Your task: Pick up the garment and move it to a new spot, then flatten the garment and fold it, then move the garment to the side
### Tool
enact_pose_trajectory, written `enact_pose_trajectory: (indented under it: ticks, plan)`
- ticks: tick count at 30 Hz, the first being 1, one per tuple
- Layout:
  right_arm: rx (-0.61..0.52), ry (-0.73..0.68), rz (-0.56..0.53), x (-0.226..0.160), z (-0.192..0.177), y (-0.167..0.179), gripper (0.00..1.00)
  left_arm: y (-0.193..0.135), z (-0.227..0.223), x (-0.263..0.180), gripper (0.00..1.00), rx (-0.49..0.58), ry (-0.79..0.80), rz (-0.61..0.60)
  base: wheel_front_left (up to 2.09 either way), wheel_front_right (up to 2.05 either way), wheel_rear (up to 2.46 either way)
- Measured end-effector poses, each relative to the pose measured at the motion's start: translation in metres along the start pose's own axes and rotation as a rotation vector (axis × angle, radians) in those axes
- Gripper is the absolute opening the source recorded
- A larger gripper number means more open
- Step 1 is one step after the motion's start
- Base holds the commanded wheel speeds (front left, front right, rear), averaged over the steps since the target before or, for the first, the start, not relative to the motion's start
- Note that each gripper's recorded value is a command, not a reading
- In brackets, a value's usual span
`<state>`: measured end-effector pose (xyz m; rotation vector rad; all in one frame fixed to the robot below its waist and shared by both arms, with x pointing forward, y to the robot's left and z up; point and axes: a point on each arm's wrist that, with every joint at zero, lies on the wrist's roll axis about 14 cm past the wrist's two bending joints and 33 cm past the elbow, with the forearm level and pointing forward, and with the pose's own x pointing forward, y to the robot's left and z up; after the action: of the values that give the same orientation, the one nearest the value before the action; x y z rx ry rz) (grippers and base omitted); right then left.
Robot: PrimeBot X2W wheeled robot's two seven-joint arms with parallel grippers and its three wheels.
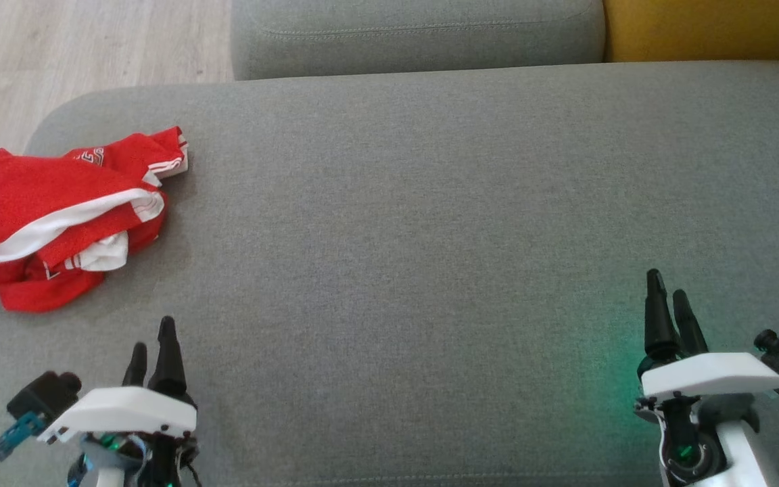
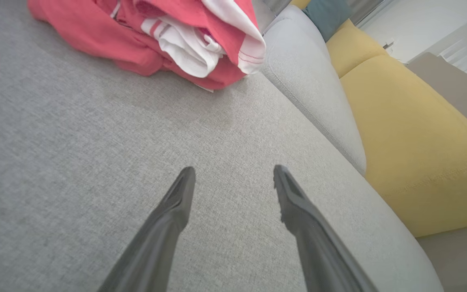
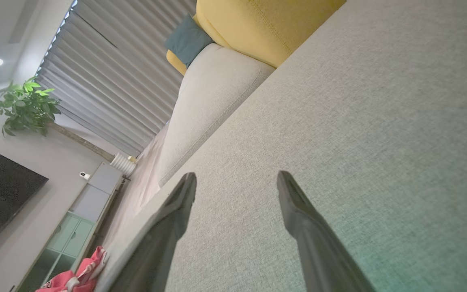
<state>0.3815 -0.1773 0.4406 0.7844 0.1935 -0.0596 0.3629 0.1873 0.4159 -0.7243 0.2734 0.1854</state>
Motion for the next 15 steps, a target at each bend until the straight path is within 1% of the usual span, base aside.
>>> enact_pose_trajectory:
  ticks: [4,15]
  plan:
    - [-0.053,0.003,0.009,0.001,-0.001,0.002,1.00,-0.005,0.005,0.002,1.00,0.054,-0.022,-0.013,0.00,0.00,0.00]
    - [-0.197,-0.008,0.053,0.006,-0.001,0.015,1.00,-0.006,0.008,0.002,1.00,0.209,-0.046,-0.009,0.00,0.00,0.00]
